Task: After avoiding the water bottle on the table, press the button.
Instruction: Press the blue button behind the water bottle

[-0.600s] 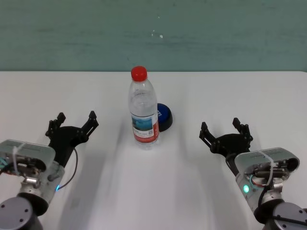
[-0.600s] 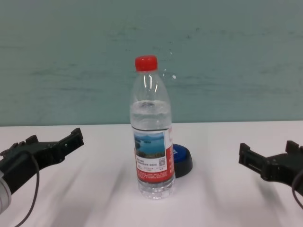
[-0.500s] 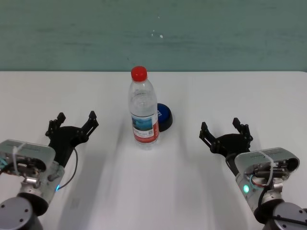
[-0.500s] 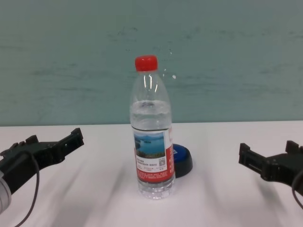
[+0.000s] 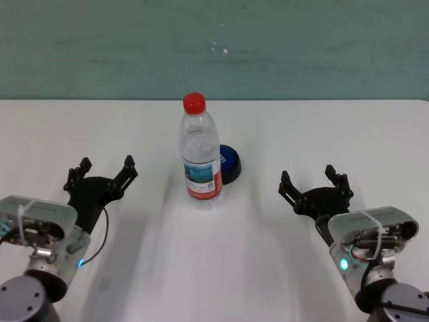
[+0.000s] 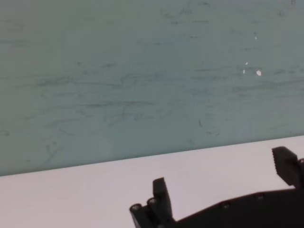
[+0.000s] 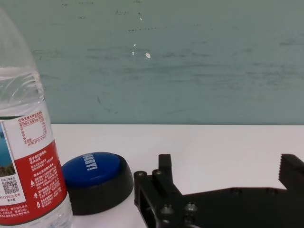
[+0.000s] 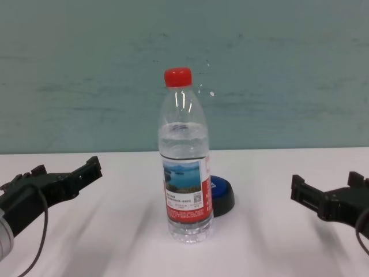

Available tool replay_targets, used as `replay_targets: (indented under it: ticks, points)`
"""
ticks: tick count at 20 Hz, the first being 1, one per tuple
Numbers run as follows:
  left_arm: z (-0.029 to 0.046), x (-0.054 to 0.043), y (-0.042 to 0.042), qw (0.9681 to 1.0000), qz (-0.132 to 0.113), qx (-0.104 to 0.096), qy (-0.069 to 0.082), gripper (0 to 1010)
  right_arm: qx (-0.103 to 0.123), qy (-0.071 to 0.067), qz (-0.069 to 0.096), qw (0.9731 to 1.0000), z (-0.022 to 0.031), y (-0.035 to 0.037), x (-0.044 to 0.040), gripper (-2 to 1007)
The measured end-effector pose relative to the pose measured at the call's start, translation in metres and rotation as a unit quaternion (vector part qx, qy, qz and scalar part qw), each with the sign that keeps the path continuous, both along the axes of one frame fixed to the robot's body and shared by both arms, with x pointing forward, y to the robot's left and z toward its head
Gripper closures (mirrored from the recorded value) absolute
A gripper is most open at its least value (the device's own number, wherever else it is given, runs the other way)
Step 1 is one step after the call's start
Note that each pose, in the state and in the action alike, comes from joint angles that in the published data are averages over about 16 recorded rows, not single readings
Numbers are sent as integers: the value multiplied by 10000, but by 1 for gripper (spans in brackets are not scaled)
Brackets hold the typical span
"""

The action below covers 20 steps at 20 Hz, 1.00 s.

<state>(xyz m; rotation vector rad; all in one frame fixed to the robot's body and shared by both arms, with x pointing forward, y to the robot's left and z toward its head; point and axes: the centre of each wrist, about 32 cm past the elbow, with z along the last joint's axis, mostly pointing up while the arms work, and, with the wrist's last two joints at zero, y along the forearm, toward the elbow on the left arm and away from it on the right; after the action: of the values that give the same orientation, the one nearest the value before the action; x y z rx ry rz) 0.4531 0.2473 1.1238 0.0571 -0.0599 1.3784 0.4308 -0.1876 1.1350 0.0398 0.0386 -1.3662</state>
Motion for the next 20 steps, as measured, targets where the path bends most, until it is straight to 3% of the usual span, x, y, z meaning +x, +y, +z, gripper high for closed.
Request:
replay_targets:
  ticks: [20]
  points:
    - [0,0,0,10000,0,0,0,0,0,0,0,10000,0,0,0,1]
